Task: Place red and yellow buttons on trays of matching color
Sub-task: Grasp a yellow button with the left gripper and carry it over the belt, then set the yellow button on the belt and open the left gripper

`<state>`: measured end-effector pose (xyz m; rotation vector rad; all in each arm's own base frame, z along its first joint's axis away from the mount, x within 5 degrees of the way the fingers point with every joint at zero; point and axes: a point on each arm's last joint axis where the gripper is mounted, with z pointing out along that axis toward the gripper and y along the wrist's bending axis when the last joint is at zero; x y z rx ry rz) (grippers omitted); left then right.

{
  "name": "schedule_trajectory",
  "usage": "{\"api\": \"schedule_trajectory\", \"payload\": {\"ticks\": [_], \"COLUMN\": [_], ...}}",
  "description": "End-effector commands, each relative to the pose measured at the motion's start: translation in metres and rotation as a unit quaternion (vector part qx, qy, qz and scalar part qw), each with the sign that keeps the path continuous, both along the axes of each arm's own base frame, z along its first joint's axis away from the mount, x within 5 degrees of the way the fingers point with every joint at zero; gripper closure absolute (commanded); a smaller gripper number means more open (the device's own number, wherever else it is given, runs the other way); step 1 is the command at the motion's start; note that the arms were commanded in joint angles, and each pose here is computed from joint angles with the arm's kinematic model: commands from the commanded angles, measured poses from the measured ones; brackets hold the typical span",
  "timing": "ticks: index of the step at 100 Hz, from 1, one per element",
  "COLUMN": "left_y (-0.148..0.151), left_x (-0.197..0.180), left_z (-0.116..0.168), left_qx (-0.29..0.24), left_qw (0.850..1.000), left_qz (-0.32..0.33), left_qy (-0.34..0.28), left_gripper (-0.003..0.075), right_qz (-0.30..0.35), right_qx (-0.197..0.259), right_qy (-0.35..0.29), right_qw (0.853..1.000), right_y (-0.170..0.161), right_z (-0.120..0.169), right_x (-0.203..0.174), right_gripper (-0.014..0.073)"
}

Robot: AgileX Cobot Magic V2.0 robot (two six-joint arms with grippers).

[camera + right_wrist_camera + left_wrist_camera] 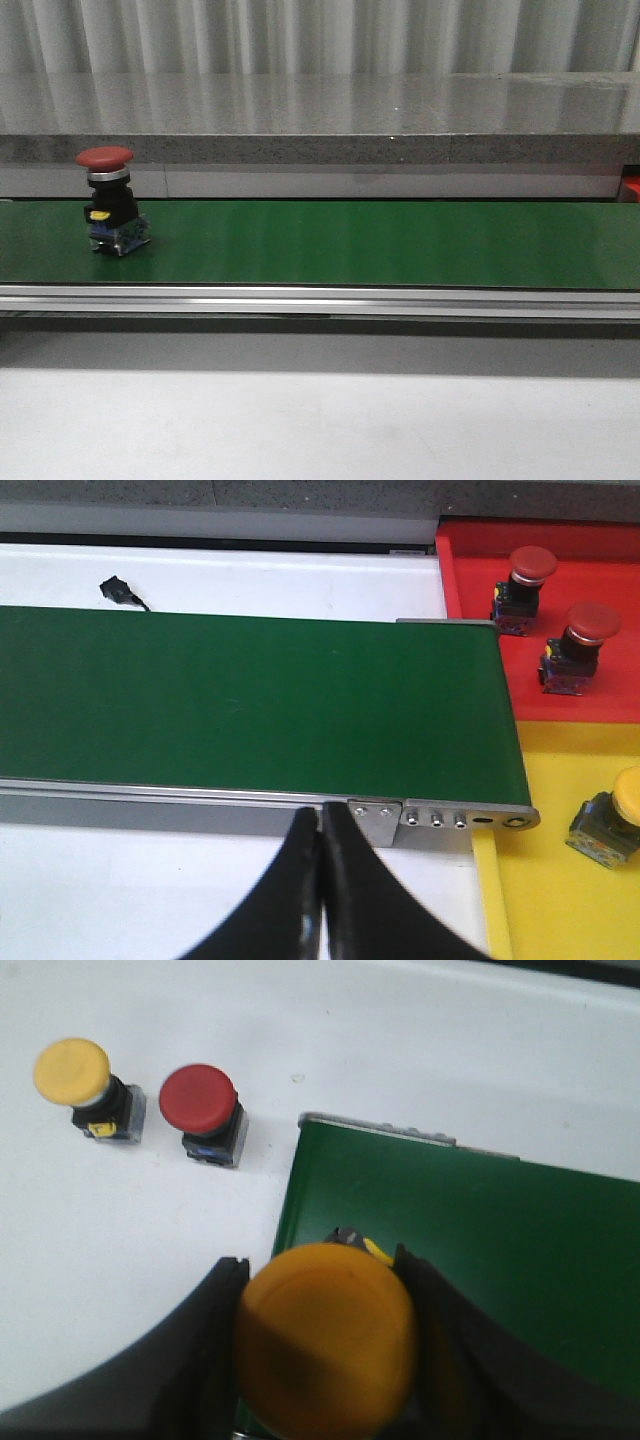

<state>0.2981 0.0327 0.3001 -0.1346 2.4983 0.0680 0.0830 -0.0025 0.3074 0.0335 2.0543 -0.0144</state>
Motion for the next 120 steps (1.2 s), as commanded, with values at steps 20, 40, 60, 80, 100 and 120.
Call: {"api": "schedule_trajectory", "payload": {"ticks": [20, 40, 60, 80, 100, 120], "left_y": [-0.004, -0.004, -0.003, -0.003, -0.003, -0.005], "left_x": [0.001, 0.014, 0.018, 0.017, 0.017, 0.02], "left_z": [0.003, -0.015, -0.025, -0.026, -0.027, -0.013], "left_qx": [0.005, -0.001, -0.003, -0.004, -0.005, -0.005], "left_qw": [0.998, 0.999, 1.0, 1.0, 1.0, 1.0], "left_qz": [-0.009, -0.008, -0.007, -0.007, -0.007, -0.009], "left_qy": [-0.068, -0.047, -0.03, -0.023, -0.018, -0.024], "left_gripper": [0.0741, 0.0741, 0.074, 0.0611, 0.0142, 0.0041], "right_qz": [-0.002, -0.002, -0.002, -0.002, -0.002, -0.002], "right_qx": [-0.006, -0.006, -0.006, -0.006, -0.006, -0.006], "right_qy": [-0.046, -0.046, -0.046, -0.046, -0.046, -0.046], "right_qw": [0.999, 0.999, 0.999, 0.999, 0.999, 0.999], "right_y": [-0.001, -0.001, -0.001, -0.001, -0.001, -0.001], "right_z": [0.014, 0.014, 0.014, 0.014, 0.014, 0.014], "right_x": [0.002, 0.002, 0.002, 0.002, 0.002, 0.002], "right_gripper": [0.0662, 0.0662, 0.0662, 0.0662, 0.0662, 0.0662]}}
